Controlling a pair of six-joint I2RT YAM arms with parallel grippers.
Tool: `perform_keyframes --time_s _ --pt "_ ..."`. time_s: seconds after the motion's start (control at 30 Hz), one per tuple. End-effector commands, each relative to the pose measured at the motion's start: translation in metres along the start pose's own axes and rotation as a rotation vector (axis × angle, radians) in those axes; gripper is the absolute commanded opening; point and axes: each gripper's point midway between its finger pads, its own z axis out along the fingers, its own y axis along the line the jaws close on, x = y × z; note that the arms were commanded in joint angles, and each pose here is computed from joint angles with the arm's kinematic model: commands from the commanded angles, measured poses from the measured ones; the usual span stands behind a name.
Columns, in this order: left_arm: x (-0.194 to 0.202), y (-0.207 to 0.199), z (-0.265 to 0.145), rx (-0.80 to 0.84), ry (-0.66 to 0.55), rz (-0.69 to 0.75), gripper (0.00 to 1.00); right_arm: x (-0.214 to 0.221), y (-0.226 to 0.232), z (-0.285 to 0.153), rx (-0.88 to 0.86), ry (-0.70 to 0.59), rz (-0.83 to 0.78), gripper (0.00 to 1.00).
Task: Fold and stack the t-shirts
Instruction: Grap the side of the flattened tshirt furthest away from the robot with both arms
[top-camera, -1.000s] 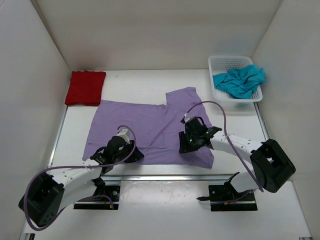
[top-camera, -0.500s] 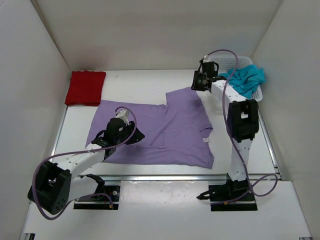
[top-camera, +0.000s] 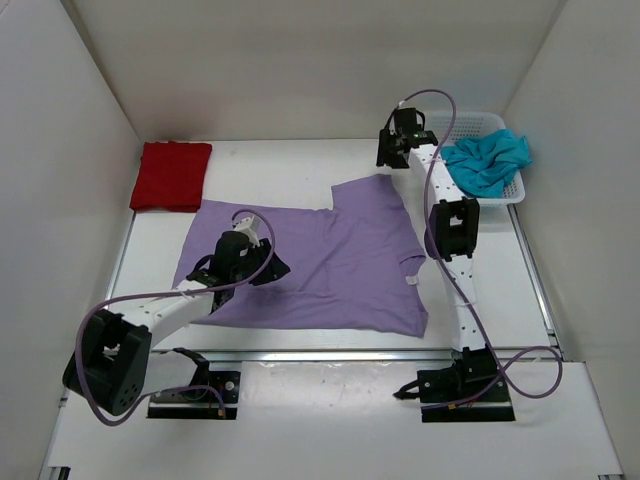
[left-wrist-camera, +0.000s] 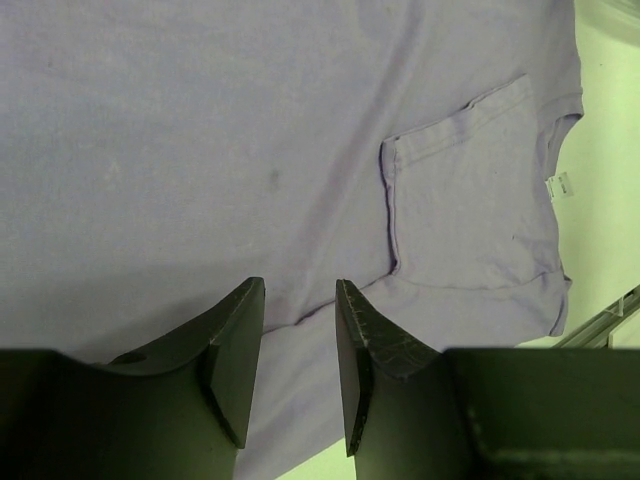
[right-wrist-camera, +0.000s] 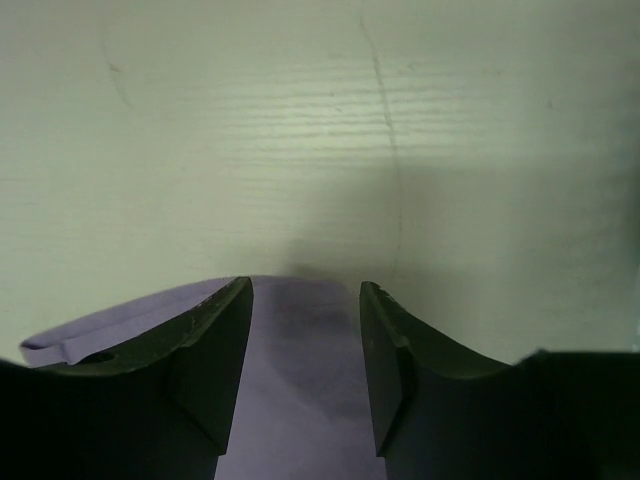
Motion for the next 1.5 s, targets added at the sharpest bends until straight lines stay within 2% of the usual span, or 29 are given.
perform_keyframes --time_s 0.0,0.1,0.3,0.47,0.6,0.67,0.73,0.77,0.83,0.9,0.93,1.0,1.03,1.1,1.2,1.3,1.47 --pt "-0.031 -0.018 -0.002 0.044 -0.07 0.006 0.45 0.021 -0.012 0.001 0.048 0.076 -0.011 0.45" --pt "-0.044 -0.021 -0.002 0.054 -0.089 -0.002 0.45 0.014 -0.012 -0.003 0.076 0.057 -0.011 0.45" --pt "-0.067 -0.024 0.0 0.044 -0.135 -0.007 0.45 0.03 -0.011 0.005 0.062 0.1 -0.01 0.46" --pt "-0.078 -0.025 0.006 0.037 -0.142 -0.02 0.45 0.033 0.001 0.011 -0.011 0.104 -0.009 0.35" --pt "-0.088 -0.008 0.013 -0.007 -0.151 -0.046 0.44 0.023 0.002 0.01 -0.039 0.076 0.01 0.3" --pt "-0.097 0.002 0.015 -0.036 -0.169 -0.059 0.44 0.024 0.005 0.012 -0.047 0.073 0.009 0.24" --pt "-0.106 0.014 0.016 -0.063 -0.183 -0.092 0.44 0.022 0.002 0.014 -0.039 0.065 -0.002 0.25" --pt "-0.11 0.021 0.018 -0.084 -0.187 -0.1 0.44 0.022 0.007 0.015 -0.047 0.059 -0.006 0.31" --pt "-0.124 0.031 0.019 -0.128 -0.205 -0.105 0.44 0.014 0.006 0.014 -0.065 0.038 0.002 0.34" --pt "-0.135 0.044 0.024 -0.17 -0.221 -0.121 0.45 0.016 0.005 0.017 -0.082 0.041 0.007 0.27" --pt "-0.143 0.052 0.027 -0.187 -0.225 -0.128 0.46 0.015 0.002 0.015 -0.08 0.047 0.021 0.16" --pt "-0.16 0.068 0.029 -0.247 -0.249 -0.137 0.47 0.011 -0.003 0.014 -0.079 0.04 0.029 0.04" --pt "-0.174 0.077 0.032 -0.279 -0.268 -0.134 0.5 0.009 -0.002 0.013 -0.087 0.037 0.035 0.02" --pt "-0.179 0.104 0.037 -0.373 -0.239 -0.137 0.51 0.008 -0.002 0.011 -0.089 0.036 0.033 0.0" --pt "-0.21 0.147 0.035 -0.495 -0.261 -0.15 0.54 -0.011 0.005 -0.005 -0.12 0.002 0.025 0.0" --pt "-0.219 0.186 0.037 -0.61 -0.268 -0.166 0.61 -0.022 0.02 -0.018 -0.155 -0.023 0.008 0.0" --pt "-0.237 0.229 0.042 -0.73 -0.243 -0.158 0.61 -0.026 0.043 -0.03 -0.204 -0.033 -0.031 0.0"
